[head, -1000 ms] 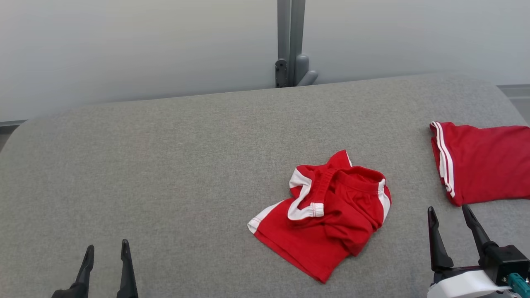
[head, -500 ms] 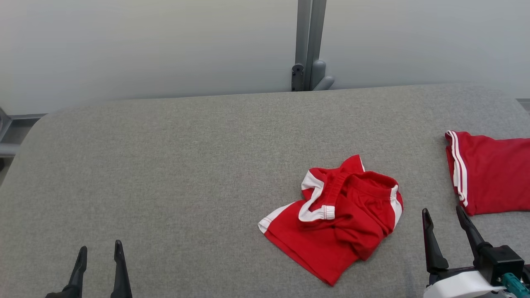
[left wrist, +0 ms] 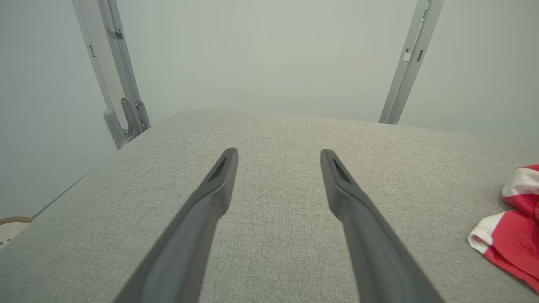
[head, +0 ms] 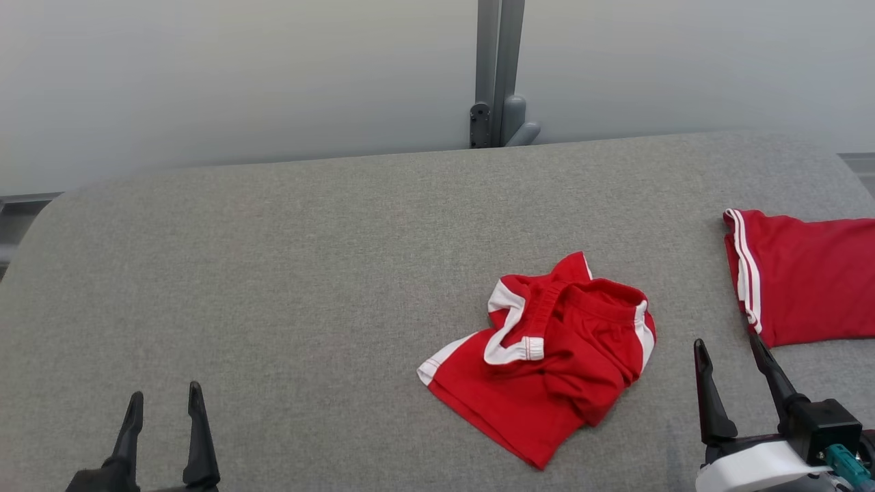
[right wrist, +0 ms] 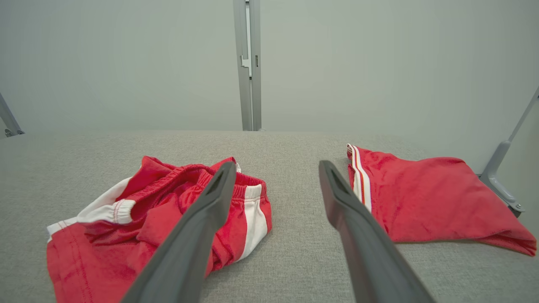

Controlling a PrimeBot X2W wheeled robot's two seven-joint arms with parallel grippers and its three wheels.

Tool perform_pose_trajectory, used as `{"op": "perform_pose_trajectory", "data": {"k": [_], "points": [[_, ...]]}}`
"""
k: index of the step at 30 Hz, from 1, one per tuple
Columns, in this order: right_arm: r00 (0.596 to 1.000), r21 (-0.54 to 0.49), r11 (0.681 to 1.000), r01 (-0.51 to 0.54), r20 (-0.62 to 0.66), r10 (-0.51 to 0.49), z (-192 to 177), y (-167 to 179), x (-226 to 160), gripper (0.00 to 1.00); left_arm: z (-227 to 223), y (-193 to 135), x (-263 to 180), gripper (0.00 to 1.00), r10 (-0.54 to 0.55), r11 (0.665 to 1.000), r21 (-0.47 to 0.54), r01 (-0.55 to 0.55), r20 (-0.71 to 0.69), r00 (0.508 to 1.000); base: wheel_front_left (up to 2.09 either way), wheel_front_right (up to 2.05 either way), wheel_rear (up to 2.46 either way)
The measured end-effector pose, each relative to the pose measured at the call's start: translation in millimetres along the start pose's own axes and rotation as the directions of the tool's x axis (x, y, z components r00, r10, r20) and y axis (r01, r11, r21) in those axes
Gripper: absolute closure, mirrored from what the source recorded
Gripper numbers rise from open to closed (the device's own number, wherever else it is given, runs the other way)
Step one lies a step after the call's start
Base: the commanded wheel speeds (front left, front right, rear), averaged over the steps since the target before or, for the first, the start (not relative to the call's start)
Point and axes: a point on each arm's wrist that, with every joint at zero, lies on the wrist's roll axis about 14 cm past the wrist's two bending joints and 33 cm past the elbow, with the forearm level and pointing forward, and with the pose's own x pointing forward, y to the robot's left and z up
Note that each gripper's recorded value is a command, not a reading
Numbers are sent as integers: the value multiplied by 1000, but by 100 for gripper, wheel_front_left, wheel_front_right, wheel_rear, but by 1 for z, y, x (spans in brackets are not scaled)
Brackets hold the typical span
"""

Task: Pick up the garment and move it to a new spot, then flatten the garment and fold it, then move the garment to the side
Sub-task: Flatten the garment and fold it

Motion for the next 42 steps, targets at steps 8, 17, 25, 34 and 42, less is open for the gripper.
{"op": "perform_pose_trajectory", "data": {"k": [8, 17, 25, 34, 42], "points": [[998, -4, 998, 58, 39, -58, 13, -17, -3, 0, 30, -120, 40, 0, -344, 938, -9, 346, 96, 934, 0, 0, 0], [984, 27, 985, 171, 37, -172, 14, -49, -14, 0, 23, -312, 31, 0, -815, 567, 62, 821, -100, 570, 0, 0, 0], [963, 50, 962, 268, 10, -268, 8, -75, -24, 0, -36, -380, 15, 0, -874, 311, 61, 948, -372, 311, 0, 0, 0], [922, 32, 922, 386, -49, -384, -3, -104, -54, 0, -76, -411, 15, 0, -844, 212, 30, 977, -499, 199, 0, 0, 0], [914, 23, 915, 403, -65, -401, -6, -106, -61, 0, -107, -403, 28, 0, -755, 256, 25, 966, -620, 216, 0, 0, 0]]}}
